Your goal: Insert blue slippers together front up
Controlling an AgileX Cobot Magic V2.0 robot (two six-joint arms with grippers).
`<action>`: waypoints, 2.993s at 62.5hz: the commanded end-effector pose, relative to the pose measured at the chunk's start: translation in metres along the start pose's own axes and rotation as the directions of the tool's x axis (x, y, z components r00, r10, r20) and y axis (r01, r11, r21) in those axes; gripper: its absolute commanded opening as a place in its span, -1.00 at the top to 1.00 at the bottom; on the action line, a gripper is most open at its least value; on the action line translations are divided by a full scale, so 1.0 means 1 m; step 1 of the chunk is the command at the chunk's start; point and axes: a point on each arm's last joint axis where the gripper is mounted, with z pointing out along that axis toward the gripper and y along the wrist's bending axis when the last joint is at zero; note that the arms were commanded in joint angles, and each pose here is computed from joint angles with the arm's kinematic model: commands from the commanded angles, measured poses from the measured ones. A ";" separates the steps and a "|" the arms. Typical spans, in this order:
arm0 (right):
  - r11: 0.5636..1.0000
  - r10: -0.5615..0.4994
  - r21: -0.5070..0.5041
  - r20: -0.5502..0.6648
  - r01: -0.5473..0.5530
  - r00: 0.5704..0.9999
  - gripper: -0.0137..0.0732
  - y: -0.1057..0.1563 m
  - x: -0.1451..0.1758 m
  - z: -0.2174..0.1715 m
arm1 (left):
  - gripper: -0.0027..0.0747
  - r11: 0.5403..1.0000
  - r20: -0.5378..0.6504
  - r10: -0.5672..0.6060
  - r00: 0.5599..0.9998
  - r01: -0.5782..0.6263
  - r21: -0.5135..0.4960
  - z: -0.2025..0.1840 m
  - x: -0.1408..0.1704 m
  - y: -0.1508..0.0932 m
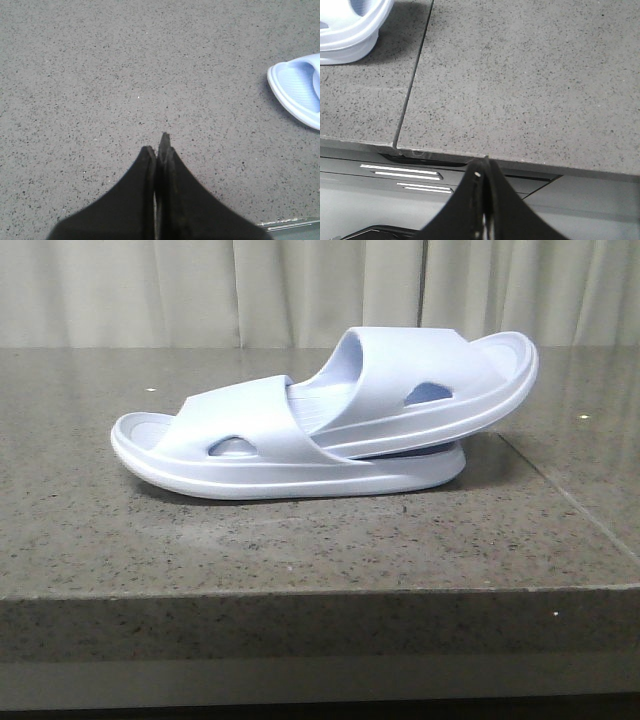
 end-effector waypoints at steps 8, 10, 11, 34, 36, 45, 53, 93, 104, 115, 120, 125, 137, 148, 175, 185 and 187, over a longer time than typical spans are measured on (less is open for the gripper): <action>1.000 -0.004 0.003 0.084 0.004 0.996 0.84 0.000 -0.011 -0.005 | 0.98 1.000 0.089 -0.014 0.996 0.013 0.013 -0.005 -0.012 -0.001; 1.000 -0.004 0.003 0.084 0.004 0.996 0.84 0.000 -0.011 -0.005 | 0.98 1.000 0.089 -0.014 0.996 0.013 0.013 -0.005 -0.012 -0.001; 1.000 -0.004 0.003 0.084 0.004 0.996 0.84 0.000 -0.011 -0.005 | 0.98 1.000 0.089 -0.014 0.996 0.013 0.013 -0.005 -0.012 -0.001; 1.000 -0.005 0.003 0.082 0.004 0.997 0.84 0.000 -0.011 -0.005 | 0.98 0.998 0.196 -0.037 0.980 0.045 -0.034 -0.016 0.001 0.005; 1.000 -0.005 0.003 0.081 0.004 0.997 0.84 0.000 -0.011 -0.005 | 0.98 0.997 0.230 -0.058 0.971 0.067 -0.031 -0.018 0.005 0.006; 1.000 -0.005 0.003 0.081 0.004 0.997 0.84 0.000 -0.011 -0.005 | 0.98 0.987 0.432 -0.136 0.892 0.159 -0.017 -0.021 0.029 0.006; 1.000 -0.005 0.003 0.081 0.004 0.997 0.84 0.000 -0.011 -0.005 | 0.98 0.980 0.512 -0.168 0.842 0.199 -0.005 -0.013 0.052 0.005; 1.000 -0.005 0.003 0.081 0.004 0.997 0.84 0.000 -0.011 -0.005 | 0.98 0.986 0.744 -0.081 0.664 0.161 -0.036 0.036 0.133 0.004; 1.000 -0.005 0.002 0.080 0.004 0.997 0.84 0.000 -0.010 -0.005 | 0.98 0.988 0.711 -0.059 0.701 0.142 -0.059 0.041 0.137 0.004; 1.000 -0.005 0.002 0.079 0.004 0.997 0.84 0.000 -0.010 -0.005 | 0.98 0.990 0.739 -0.004 0.674 0.108 -0.094 0.038 0.134 0.004; 1.000 -0.005 0.002 0.079 0.004 0.997 0.84 0.000 -0.010 -0.005 | 0.98 0.990 0.738 0.004 0.675 0.103 -0.100 0.038 0.134 0.004; 1.000 -0.005 0.002 0.079 0.004 0.997 0.84 0.000 -0.010 -0.005 | 0.98 0.990 0.738 0.004 0.675 0.103 -0.100 0.038 0.134 0.004; 1.000 -0.005 0.002 0.079 0.004 0.997 0.84 0.000 -0.010 -0.005 | 0.98 0.989 0.758 -0.002 0.653 0.112 -0.093 0.036 0.133 0.004; 1.000 -0.005 0.002 0.079 0.004 0.997 0.84 0.000 -0.010 -0.005 | 0.98 0.989 0.757 -0.004 0.654 0.114 -0.093 0.036 0.132 0.004; 1.000 -0.005 0.002 0.079 0.004 0.997 0.84 0.000 -0.010 -0.005 | 0.98 0.989 0.755 -0.005 0.655 0.114 -0.093 0.036 0.132 0.004; 1.000 -0.005 0.002 0.079 0.004 0.997 0.84 0.000 -0.010 -0.005 | 0.98 0.989 0.755 -0.005 0.655 0.114 -0.093 0.036 0.132 0.004; 1.000 -0.005 0.002 0.079 0.004 0.997 0.84 0.000 -0.010 -0.005 | 0.98 0.989 0.755 -0.005 0.655 0.114 -0.093 0.036 0.132 0.004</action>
